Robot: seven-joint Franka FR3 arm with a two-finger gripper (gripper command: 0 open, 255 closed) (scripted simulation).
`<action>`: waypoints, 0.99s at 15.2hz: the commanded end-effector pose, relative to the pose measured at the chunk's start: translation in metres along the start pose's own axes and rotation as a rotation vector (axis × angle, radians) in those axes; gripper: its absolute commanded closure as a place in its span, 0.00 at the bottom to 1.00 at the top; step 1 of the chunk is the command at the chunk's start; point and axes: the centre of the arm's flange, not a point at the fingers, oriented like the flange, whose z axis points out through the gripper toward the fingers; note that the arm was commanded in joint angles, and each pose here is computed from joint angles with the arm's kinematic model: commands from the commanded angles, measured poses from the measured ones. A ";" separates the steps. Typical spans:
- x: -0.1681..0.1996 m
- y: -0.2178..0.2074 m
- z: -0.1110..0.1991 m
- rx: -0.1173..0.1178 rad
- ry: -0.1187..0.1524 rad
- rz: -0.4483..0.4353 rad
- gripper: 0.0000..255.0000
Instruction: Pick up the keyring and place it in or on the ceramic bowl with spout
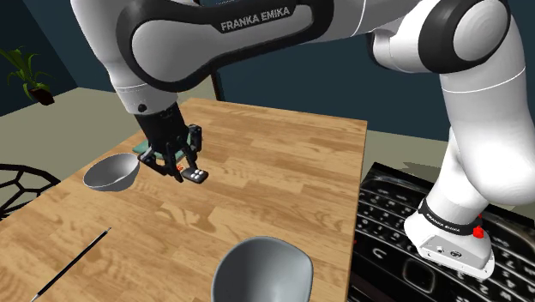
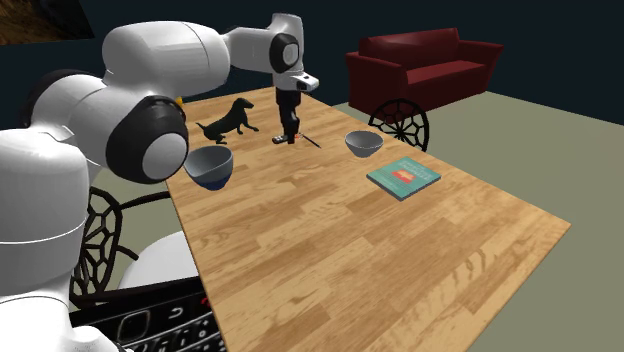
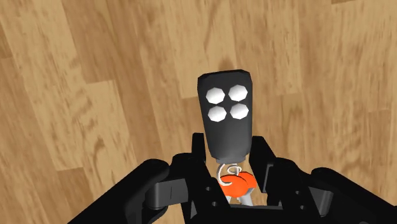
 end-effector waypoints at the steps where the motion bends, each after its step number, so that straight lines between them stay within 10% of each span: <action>1: 0.000 0.002 -0.010 0.000 0.000 0.000 1.00; 15: -0.143 -0.029 -0.021 0.000 0.000 0.000 1.00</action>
